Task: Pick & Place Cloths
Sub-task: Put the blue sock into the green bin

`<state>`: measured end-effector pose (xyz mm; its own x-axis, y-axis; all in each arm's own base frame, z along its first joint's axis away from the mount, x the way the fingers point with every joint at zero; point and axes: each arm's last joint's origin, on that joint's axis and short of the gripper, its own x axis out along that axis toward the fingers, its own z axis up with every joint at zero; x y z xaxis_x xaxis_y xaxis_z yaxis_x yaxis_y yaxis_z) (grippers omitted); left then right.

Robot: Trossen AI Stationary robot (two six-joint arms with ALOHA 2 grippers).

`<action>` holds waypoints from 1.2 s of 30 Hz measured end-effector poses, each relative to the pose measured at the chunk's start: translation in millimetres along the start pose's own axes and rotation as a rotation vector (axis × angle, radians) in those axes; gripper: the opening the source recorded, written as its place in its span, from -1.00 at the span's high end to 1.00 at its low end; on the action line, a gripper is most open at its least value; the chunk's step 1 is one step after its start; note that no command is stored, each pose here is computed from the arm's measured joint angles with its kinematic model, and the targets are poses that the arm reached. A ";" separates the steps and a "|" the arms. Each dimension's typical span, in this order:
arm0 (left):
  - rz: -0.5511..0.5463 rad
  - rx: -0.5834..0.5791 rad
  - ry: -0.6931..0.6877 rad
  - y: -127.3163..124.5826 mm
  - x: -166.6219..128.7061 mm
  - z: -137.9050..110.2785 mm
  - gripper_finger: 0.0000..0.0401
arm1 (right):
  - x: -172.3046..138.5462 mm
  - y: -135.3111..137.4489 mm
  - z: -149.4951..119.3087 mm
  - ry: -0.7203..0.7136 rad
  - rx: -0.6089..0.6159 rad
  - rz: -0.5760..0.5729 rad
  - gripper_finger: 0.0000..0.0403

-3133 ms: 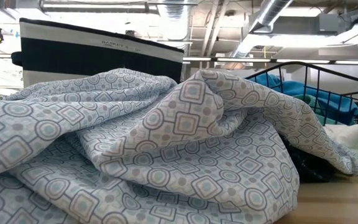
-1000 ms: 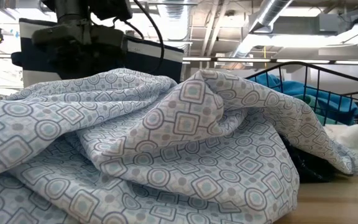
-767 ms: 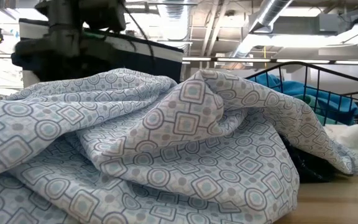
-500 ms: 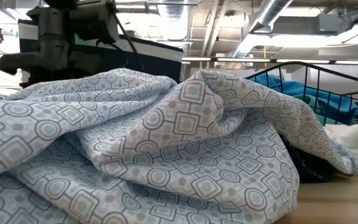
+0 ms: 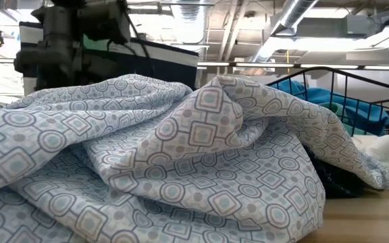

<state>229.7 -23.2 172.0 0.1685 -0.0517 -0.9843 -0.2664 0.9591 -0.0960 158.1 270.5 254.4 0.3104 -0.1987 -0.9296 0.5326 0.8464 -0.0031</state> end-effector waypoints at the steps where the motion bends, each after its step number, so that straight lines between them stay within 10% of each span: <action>1: -0.012 -0.001 -0.010 -3.1 -2.8 2.2 1.00 | 0.0 0.0 0.1 0.000 -0.007 0.000 -0.50; 14: -0.157 0.015 -0.247 -42.2 -49.9 37.2 1.00 | 2.9 0.2 7.1 0.002 -0.054 -0.008 -0.50; 22: -0.026 0.194 -0.306 -48.9 -52.7 35.1 0.93 | 5.2 0.9 13.0 0.002 -0.088 -0.009 -0.50; 36: 0.050 0.392 -0.234 -40.7 -26.0 18.4 -0.10 | 5.0 5.9 12.3 0.001 -0.072 0.040 -0.50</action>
<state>253.6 -55.8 204.3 0.3868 0.0179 -0.9220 0.0924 0.9940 0.0580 172.5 268.4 254.3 0.3297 -0.1633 -0.9299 0.4615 0.8871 0.0078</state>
